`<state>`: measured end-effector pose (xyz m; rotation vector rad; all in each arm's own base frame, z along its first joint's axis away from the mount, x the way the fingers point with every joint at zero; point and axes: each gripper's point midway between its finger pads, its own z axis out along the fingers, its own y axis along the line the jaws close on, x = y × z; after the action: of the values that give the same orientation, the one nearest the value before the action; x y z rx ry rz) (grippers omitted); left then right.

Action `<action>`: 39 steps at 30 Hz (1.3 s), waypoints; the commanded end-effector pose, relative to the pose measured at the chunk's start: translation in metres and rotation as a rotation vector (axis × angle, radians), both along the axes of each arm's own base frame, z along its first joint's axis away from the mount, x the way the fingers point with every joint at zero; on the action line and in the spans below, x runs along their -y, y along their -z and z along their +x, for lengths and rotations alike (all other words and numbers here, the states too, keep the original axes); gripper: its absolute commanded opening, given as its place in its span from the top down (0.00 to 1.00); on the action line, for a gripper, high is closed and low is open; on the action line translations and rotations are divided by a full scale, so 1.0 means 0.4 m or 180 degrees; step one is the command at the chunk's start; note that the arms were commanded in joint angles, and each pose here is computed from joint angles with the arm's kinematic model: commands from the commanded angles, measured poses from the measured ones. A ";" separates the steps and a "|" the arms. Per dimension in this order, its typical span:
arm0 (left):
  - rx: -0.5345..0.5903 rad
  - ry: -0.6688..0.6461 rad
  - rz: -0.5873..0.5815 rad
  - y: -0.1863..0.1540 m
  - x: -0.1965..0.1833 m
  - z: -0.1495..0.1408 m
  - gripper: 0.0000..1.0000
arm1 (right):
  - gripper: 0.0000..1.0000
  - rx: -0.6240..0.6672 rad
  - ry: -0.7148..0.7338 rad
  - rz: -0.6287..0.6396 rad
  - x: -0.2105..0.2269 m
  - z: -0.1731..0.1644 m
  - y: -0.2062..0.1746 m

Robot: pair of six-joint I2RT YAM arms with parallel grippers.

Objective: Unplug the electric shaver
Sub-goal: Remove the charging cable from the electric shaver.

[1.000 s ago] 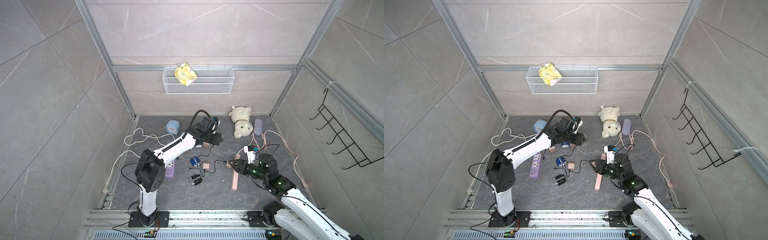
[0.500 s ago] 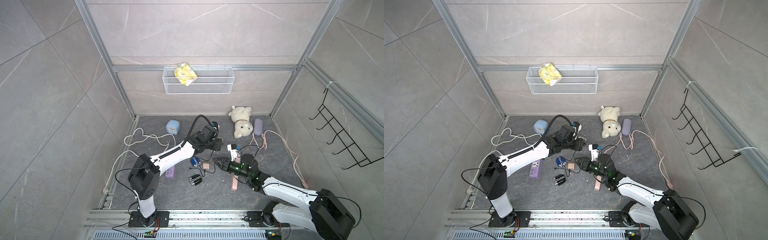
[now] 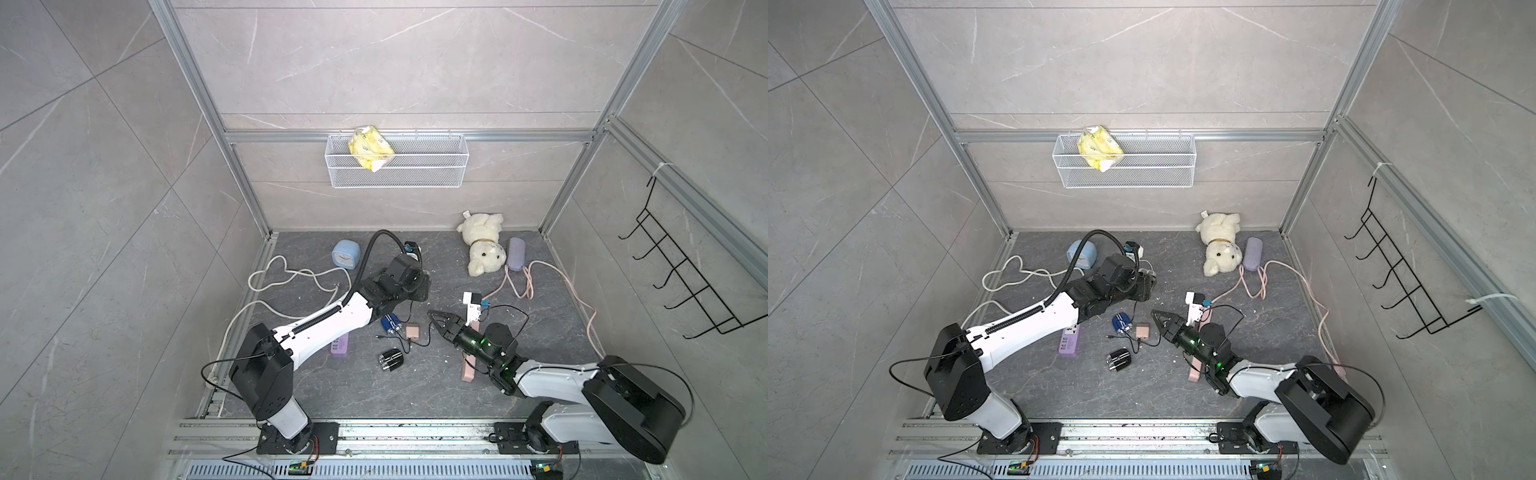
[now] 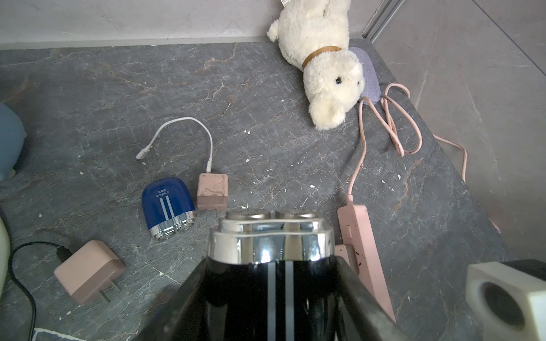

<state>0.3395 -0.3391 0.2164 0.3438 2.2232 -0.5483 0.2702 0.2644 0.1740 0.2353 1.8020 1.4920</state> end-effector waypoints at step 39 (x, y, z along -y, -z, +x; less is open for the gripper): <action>0.0270 -0.0045 -0.0419 -0.095 0.030 -0.038 0.64 | 0.99 0.0590 0.0098 0.0060 -0.094 0.008 -0.082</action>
<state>0.3232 -0.3482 0.2182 0.3159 2.1915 -0.5833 0.2732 0.3015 0.1960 0.1563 1.6746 1.4719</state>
